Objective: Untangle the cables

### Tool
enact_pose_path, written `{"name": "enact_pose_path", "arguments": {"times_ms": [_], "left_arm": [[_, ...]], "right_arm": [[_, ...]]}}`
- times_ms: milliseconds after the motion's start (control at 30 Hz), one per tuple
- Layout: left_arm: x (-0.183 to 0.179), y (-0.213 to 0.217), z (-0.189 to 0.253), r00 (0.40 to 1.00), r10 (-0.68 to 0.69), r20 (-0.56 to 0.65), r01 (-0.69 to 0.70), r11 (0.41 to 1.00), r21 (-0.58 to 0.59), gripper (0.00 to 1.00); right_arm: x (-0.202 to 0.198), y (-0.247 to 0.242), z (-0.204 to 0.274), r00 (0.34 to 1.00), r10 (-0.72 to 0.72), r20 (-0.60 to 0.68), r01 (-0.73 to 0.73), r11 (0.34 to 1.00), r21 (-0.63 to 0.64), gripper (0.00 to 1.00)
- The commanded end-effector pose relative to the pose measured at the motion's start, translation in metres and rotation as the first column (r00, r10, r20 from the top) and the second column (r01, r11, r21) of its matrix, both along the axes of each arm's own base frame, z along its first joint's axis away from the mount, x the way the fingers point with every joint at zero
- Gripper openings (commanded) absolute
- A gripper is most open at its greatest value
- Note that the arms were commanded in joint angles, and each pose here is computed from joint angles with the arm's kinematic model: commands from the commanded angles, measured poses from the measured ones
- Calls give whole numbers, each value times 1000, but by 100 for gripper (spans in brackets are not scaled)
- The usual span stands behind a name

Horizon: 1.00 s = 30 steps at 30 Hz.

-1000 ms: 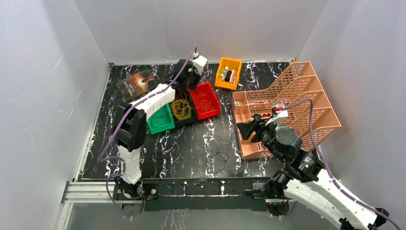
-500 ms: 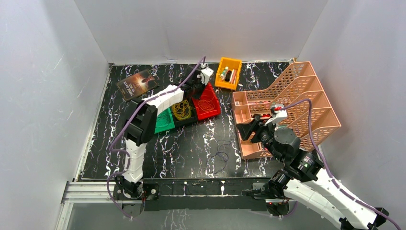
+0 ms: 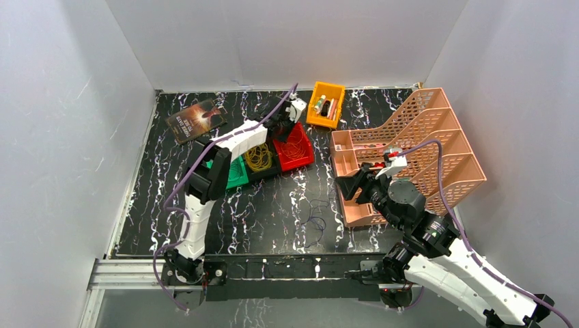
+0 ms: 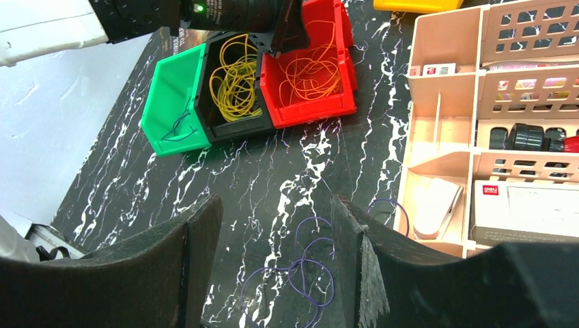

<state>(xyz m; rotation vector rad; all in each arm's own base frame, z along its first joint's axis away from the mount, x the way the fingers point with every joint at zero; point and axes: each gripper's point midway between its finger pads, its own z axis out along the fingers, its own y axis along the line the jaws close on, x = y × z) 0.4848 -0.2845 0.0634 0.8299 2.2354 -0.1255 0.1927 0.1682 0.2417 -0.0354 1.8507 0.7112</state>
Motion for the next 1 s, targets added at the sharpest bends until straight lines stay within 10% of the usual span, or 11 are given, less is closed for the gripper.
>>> {"name": "enact_pose_path", "arguments": {"times_ms": [0,333,967], "left_arm": [[1,8,1,1000,12,7,-13,996,89,0],[3,5,-4,1000,1,21,-5,988,153,1],[9,-6,68,990,-14,142,0,995,97,56]], "right_arm": [[2,0,10,1000,-11,20,10,999,32,68],[1,-3,9,1000,-18,18,17,999,30,68],[2,-1,6,1000,-13,12,13,999,29,68]]}}
